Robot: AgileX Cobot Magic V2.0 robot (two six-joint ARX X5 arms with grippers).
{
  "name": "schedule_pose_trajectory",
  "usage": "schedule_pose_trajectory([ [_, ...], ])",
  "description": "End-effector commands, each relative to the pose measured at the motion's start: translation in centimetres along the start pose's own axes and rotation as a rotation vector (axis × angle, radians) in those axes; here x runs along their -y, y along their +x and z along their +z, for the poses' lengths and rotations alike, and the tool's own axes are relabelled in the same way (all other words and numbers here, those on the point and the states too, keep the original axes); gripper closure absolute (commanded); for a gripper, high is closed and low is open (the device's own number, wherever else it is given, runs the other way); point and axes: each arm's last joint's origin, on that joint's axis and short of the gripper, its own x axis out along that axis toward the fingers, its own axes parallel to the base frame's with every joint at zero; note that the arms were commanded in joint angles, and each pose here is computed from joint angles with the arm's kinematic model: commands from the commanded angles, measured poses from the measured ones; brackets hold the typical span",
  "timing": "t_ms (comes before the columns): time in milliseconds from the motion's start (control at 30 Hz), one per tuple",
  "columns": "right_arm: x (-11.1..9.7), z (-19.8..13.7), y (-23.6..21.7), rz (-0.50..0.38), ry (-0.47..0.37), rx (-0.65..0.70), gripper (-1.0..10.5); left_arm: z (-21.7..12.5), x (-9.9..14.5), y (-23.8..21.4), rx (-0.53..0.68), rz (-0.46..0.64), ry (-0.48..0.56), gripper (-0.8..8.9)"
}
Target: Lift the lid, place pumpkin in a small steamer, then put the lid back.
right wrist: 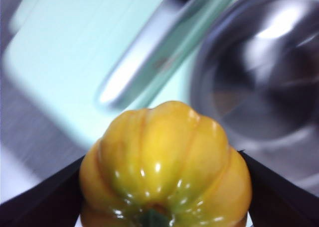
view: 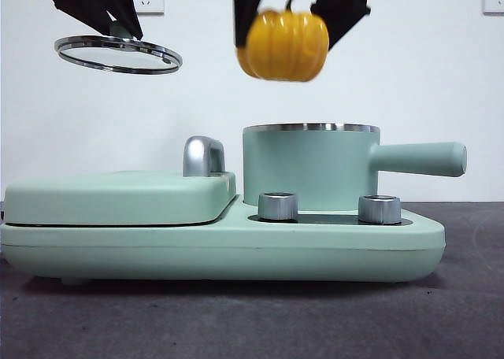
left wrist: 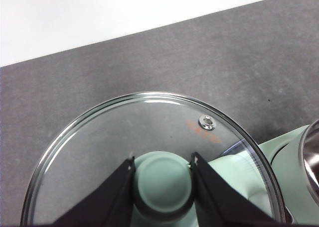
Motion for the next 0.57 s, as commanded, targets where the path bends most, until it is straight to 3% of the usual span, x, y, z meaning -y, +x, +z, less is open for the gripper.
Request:
schedule_pose_trajectory([
  [33, 1.4, 1.4, 1.3, -0.022, -0.011, -0.059, 6.2, 0.9, 0.1, -0.4, 0.051, -0.003, 0.015, 7.96],
  [300, 5.7, 3.3, 5.2, -0.056, 0.082, -0.122, 6.2, 0.8, 0.0, -0.3, 0.046, -0.003, 0.014, 7.96],
  [567, 6.6, 3.6, 8.0, -0.092, 0.097, -0.184, 6.2, 0.7, 0.1, -0.2, 0.042, -0.004, 0.014, 7.96],
])
